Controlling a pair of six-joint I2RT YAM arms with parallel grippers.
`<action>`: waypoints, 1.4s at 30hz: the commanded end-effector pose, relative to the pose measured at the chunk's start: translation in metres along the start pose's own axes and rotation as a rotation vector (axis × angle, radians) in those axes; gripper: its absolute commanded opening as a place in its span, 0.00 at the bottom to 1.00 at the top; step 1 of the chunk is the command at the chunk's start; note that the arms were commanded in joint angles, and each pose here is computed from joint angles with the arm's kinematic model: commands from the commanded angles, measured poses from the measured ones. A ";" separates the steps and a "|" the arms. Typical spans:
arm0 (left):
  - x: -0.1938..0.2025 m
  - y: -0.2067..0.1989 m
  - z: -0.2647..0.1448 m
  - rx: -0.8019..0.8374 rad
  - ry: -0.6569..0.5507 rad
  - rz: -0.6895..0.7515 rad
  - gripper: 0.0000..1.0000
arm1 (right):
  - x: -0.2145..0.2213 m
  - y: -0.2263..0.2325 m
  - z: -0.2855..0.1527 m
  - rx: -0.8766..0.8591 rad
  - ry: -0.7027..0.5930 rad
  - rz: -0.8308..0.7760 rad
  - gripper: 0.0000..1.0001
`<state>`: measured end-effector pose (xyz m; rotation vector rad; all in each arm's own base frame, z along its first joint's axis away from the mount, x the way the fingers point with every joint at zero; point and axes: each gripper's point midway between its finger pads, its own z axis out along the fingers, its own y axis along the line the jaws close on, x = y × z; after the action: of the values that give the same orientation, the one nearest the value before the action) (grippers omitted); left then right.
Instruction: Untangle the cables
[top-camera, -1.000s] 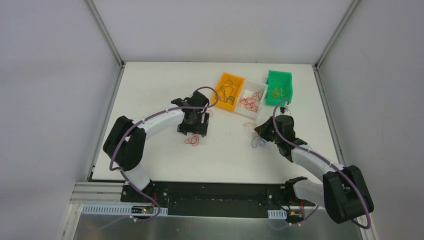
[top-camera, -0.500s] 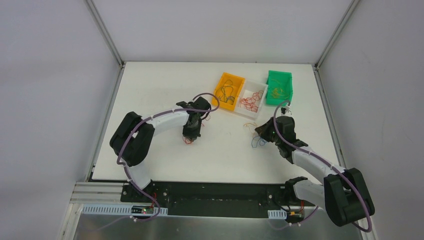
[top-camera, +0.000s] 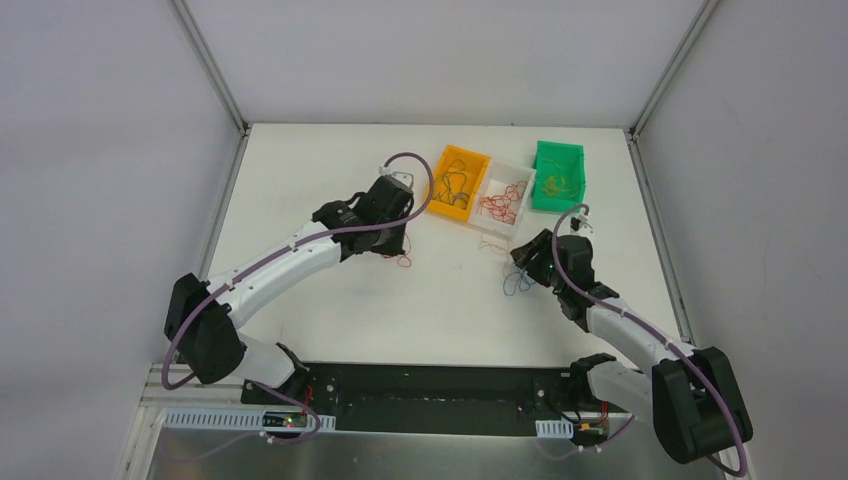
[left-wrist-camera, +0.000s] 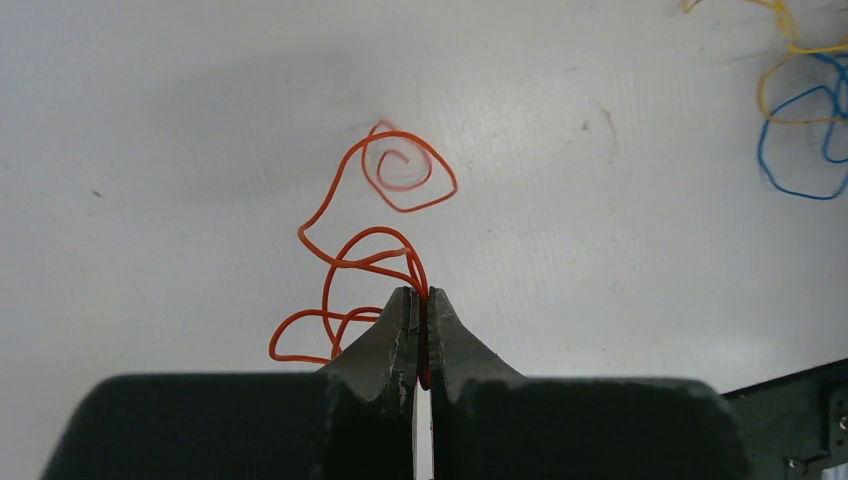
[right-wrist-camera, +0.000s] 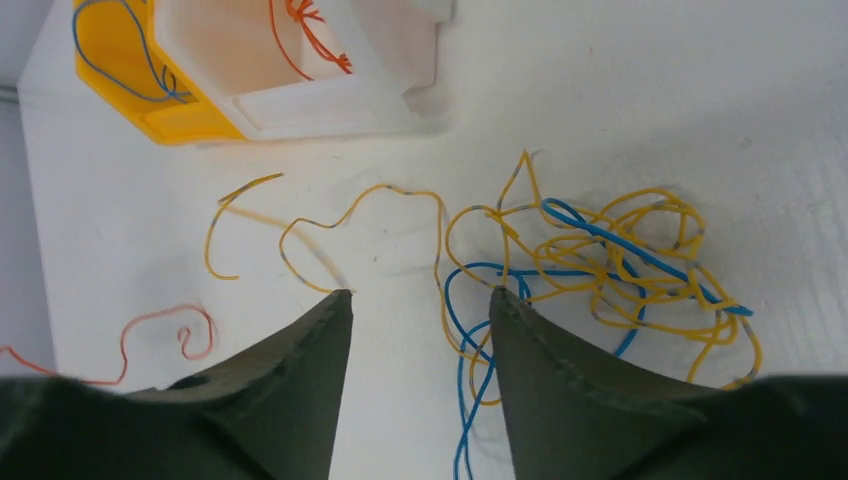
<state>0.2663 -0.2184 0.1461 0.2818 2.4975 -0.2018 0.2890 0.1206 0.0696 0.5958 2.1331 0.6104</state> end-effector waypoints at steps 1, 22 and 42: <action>-0.031 -0.025 -0.028 0.134 -0.078 0.028 0.00 | -0.015 -0.004 -0.003 0.037 -0.074 0.019 0.68; -0.132 -0.132 -0.044 0.495 -0.128 0.051 0.00 | -0.042 -0.021 -0.025 0.110 -0.239 0.073 0.83; -0.195 -0.185 0.144 0.373 -0.178 0.063 0.00 | -0.058 -0.032 -0.047 0.106 -0.376 0.127 0.80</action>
<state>0.4251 -0.4465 0.2005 0.4983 2.2620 -0.7327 0.2759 0.0585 0.1035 0.8116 1.8404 0.4285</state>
